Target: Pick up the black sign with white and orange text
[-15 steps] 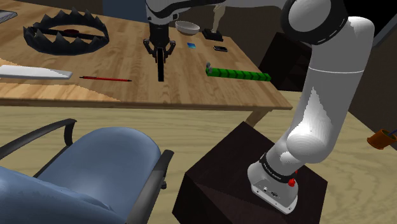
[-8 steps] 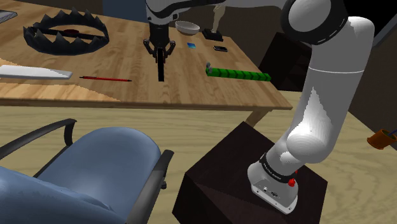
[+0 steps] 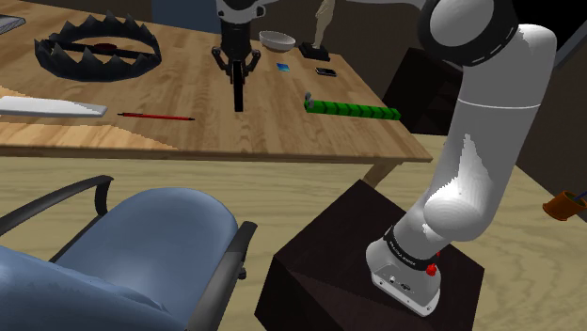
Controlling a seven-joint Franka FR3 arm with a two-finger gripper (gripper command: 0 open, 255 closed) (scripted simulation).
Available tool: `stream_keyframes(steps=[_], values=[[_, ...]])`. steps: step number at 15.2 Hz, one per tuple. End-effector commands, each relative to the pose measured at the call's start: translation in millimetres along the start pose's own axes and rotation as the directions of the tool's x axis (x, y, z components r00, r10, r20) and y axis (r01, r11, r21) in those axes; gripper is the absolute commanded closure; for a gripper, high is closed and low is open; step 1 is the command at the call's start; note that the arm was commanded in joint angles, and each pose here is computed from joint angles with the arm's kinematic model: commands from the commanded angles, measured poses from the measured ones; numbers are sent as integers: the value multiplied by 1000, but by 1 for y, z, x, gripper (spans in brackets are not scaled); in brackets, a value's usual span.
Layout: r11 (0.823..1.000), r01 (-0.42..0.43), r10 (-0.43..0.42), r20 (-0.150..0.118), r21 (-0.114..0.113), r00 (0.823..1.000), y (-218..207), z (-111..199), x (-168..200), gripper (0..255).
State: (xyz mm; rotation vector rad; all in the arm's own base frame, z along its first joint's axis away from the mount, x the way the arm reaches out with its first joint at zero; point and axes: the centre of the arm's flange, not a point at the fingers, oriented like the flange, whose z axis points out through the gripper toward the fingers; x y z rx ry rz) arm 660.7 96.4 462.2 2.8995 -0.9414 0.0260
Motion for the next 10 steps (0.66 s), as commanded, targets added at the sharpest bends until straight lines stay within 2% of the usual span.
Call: stream_keyframes(steps=[1, 8, 10], values=[[1000, 0, 0, 0, 0, 1000, 1, -11, 1, 255], [1000, 0, 0, 0, 0, 1000, 4, -48, 2, 255], [1000, 0, 0, 0, 0, 1000, 4, -49, 2, 255]])
